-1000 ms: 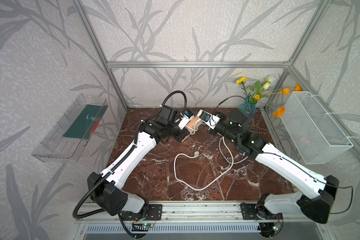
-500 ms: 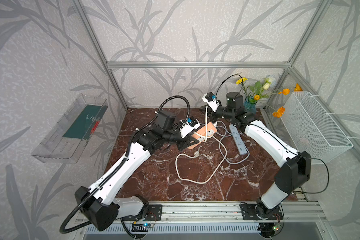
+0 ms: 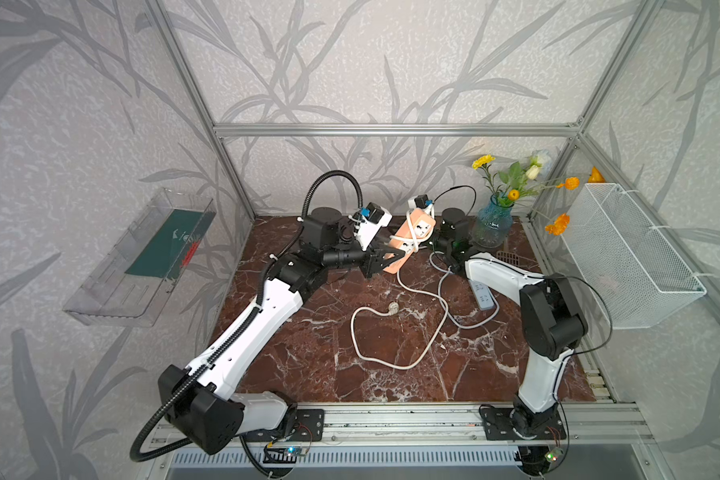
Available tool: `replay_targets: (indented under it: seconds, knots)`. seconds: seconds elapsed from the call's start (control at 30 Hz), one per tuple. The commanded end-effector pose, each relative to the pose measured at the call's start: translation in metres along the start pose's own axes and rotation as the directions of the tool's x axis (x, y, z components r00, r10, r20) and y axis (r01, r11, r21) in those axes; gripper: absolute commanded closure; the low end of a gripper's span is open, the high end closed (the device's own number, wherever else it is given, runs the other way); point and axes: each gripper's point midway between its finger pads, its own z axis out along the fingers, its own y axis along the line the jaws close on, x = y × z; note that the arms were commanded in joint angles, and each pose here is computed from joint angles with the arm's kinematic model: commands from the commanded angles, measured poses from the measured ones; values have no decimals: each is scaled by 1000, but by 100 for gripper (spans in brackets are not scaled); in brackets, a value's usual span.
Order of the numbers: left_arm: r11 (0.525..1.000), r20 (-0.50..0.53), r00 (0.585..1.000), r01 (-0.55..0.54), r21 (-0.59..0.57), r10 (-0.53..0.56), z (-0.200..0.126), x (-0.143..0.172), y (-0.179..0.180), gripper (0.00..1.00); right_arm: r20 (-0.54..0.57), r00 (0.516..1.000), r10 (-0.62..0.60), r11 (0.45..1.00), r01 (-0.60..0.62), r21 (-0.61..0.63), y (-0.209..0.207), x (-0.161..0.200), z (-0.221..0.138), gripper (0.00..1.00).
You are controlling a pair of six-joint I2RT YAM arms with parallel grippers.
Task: Wrap the cord around the power strip
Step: Wrap the power cord around the power strip.
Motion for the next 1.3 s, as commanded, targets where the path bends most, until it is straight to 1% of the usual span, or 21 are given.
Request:
replay_targets:
  seconds: [0.0, 0.07, 0.17, 0.23, 0.33, 0.5, 0.63, 0.7, 0.73, 0.8, 0.87, 0.93, 0.97, 1.03, 1.13, 1.17, 1.2, 1.23, 1.27]
  knots:
    - [979, 246, 951, -200, 30, 186, -29, -78, -36, 100, 48, 985, 168, 984, -170, 58, -31, 23, 4, 44]
    - [979, 246, 950, -202, 19, 191, -31, -79, -35, 100, 52, 984, 173, 981, -177, 85, -36, 30, 4, 40]
    - [979, 255, 948, -202, 8, 193, -35, -84, -36, 100, 53, 983, 176, 977, -181, 111, -43, 36, 8, 39]
    - [980, 262, 946, -198, -2, 191, -36, -87, -36, 100, 53, 983, 176, 977, -181, 112, -44, 38, 15, 44]
    - [981, 273, 943, -189, -32, 191, -41, -92, -31, 100, 36, 985, 167, 976, -170, 136, -45, 50, 24, 46]
    - [984, 283, 942, -167, -67, 179, -47, -96, -23, 100, 17, 985, 171, 974, -172, 150, -42, 67, 34, 63]
    - [984, 286, 941, -165, -71, 178, -48, -100, -23, 100, -1, 986, 169, 968, -166, 188, -43, 73, 41, 70]
    - [983, 286, 941, -164, -78, 179, -50, -102, -23, 100, -17, 987, 158, 965, -150, 217, -45, 76, 43, 76]
    - [982, 286, 940, -165, -88, 183, -52, -104, -22, 100, -25, 988, 151, 962, -141, 236, -46, 79, 44, 78]
    - [980, 282, 940, -166, -114, 192, -55, -107, -20, 100, -33, 989, 145, 955, -131, 267, -50, 83, 44, 85]
    - [972, 274, 940, -158, -172, 201, -59, -109, -11, 100, -56, 991, 121, 950, -100, 295, -50, 88, 43, 92]
    - [950, 244, 946, -144, -278, 215, -66, -110, 9, 100, -118, 991, 59, 947, -19, 320, -41, 97, 39, 97]
    - [927, 223, 950, -131, -351, 219, -73, -110, 25, 100, -159, 987, 11, 943, 43, 330, -34, 102, 34, 99]
    - [867, 140, 964, -131, -481, 224, -84, -101, 56, 100, -226, 970, -91, 924, 167, 345, -18, 107, 18, 100]
    - [768, 35, 985, -112, -631, 172, -103, -79, 105, 100, -301, 935, -189, 883, 296, 365, -4, 112, -19, 100]
    - [722, 10, 989, -102, -685, 149, -112, -72, 122, 100, -336, 910, -243, 860, 362, 360, 3, 112, -32, 100]
    - [685, -7, 993, -89, -723, 121, -119, -65, 137, 100, -378, 875, -301, 832, 435, 345, 10, 114, -44, 100]
    - [662, -28, 995, -86, -744, 98, -123, -57, 148, 100, -400, 847, -349, 805, 490, 335, 18, 111, -53, 100]
    - [624, -59, 995, -94, -776, 75, -127, -49, 161, 100, -430, 811, -397, 774, 548, 318, 25, 109, -64, 100]
